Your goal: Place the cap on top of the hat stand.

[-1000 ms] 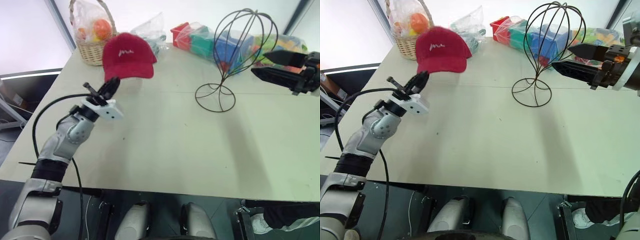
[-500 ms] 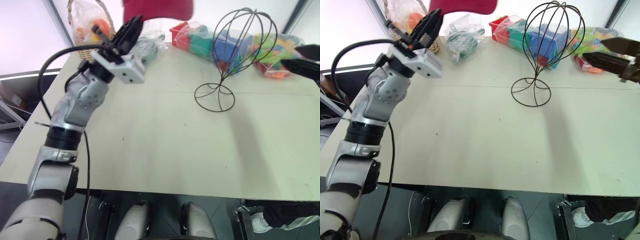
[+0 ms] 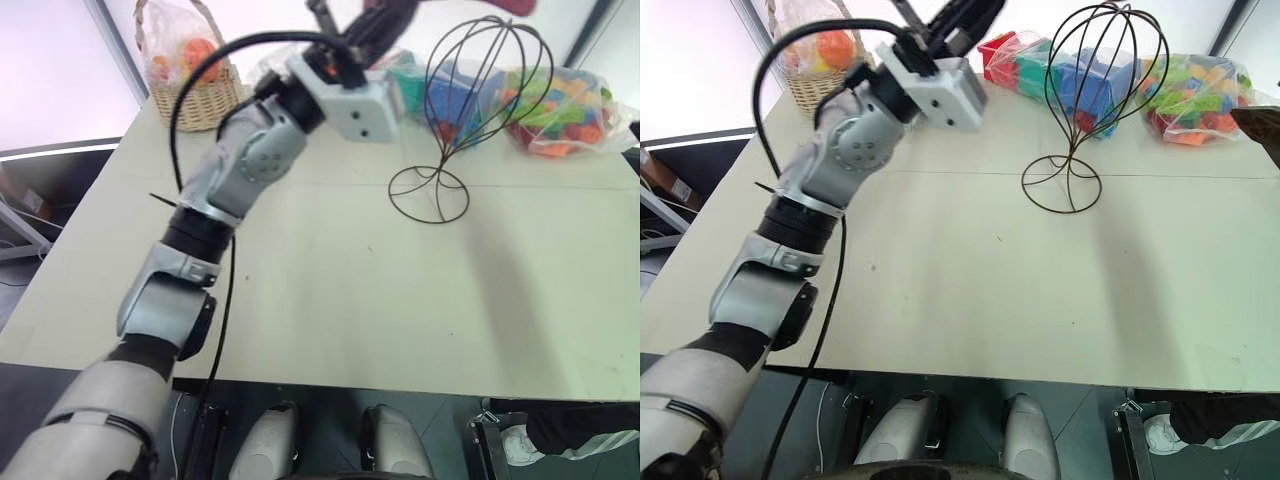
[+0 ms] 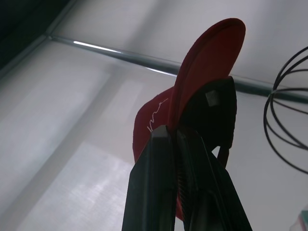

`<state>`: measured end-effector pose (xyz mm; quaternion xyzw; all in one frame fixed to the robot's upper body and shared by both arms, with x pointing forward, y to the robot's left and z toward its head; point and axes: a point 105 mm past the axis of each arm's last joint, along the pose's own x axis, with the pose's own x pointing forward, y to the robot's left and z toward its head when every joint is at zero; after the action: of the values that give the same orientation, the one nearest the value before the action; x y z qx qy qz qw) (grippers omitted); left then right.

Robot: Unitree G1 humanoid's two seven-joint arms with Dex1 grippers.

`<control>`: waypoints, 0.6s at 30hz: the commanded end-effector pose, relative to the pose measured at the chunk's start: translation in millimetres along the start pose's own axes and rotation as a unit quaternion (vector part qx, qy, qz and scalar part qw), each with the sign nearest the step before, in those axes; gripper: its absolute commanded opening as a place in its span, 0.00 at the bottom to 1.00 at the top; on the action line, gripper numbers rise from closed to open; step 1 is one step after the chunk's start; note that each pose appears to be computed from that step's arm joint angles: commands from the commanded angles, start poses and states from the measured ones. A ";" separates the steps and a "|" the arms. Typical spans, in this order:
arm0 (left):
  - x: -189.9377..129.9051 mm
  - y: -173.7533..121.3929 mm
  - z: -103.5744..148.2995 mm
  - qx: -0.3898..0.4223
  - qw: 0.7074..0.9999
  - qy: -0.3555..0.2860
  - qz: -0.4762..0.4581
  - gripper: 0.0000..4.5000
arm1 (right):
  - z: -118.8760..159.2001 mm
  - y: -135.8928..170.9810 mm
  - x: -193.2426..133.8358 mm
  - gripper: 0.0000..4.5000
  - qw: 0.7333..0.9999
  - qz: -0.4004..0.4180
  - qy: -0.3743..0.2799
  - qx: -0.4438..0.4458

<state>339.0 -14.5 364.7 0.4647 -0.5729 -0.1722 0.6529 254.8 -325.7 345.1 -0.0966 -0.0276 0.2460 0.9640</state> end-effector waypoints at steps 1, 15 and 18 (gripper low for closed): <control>11.3 8.6 25.1 0.028 0.998 -0.042 0.024 0.01 | 15.3 4.0 -7.9 1.00 0.999 -0.009 -0.029 -0.018; 7.5 -41.4 39.8 0.070 0.996 -0.048 -0.019 0.01 | 21.3 2.0 -2.7 1.00 0.999 -0.019 -0.031 -0.012; 0.7 -58.5 37.7 0.066 0.996 -0.038 -0.046 0.01 | 19.7 2.1 -1.0 1.00 0.999 -0.021 -0.031 -0.009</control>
<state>329.0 -57.5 313.4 0.5278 -0.5754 -0.1857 0.5965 255.8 -323.9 352.0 -0.0862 -0.0404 0.2280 0.9690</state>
